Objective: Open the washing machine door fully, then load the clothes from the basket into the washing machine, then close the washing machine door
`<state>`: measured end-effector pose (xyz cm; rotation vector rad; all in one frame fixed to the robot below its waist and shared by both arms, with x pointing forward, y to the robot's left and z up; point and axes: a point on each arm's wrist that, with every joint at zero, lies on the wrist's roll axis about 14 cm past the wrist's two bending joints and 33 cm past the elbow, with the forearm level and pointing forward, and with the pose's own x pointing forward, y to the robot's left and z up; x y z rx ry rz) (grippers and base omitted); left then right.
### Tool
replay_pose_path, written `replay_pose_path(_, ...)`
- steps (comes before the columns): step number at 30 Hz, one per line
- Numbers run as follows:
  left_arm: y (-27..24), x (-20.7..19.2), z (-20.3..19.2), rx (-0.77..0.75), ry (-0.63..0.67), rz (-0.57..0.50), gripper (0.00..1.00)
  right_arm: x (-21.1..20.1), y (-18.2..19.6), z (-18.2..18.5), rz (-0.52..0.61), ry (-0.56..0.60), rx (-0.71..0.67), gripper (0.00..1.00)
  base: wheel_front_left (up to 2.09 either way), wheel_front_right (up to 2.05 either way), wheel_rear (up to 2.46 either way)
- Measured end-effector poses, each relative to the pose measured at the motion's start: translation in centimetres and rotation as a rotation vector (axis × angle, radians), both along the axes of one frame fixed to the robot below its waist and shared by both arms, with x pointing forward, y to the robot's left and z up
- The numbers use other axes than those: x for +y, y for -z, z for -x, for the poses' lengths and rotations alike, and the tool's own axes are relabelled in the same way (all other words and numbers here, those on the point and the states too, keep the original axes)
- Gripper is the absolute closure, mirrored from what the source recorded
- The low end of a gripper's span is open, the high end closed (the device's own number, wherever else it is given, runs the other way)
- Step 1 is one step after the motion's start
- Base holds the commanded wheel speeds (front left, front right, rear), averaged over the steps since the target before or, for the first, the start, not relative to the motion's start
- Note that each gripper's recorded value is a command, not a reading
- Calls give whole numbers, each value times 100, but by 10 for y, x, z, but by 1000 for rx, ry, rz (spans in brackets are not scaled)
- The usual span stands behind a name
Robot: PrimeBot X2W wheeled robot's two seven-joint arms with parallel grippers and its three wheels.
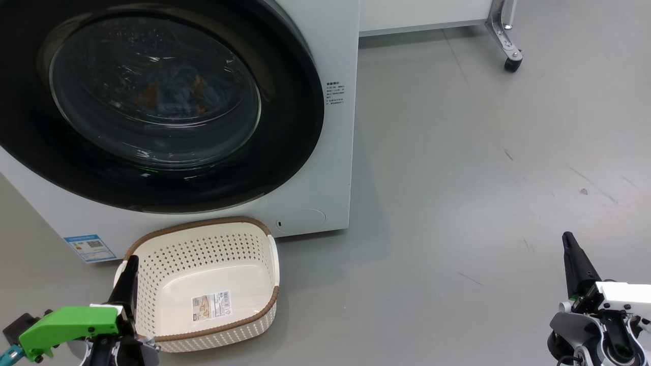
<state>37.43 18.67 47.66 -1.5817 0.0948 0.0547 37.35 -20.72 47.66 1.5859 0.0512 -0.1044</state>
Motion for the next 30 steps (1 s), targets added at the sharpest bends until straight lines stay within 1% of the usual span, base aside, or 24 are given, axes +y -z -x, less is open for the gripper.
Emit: replay_pose_path(30, 0, 0, 0, 0, -1, 0, 100, 0, 0, 0, -1, 0, 0, 100, 0, 0, 0)
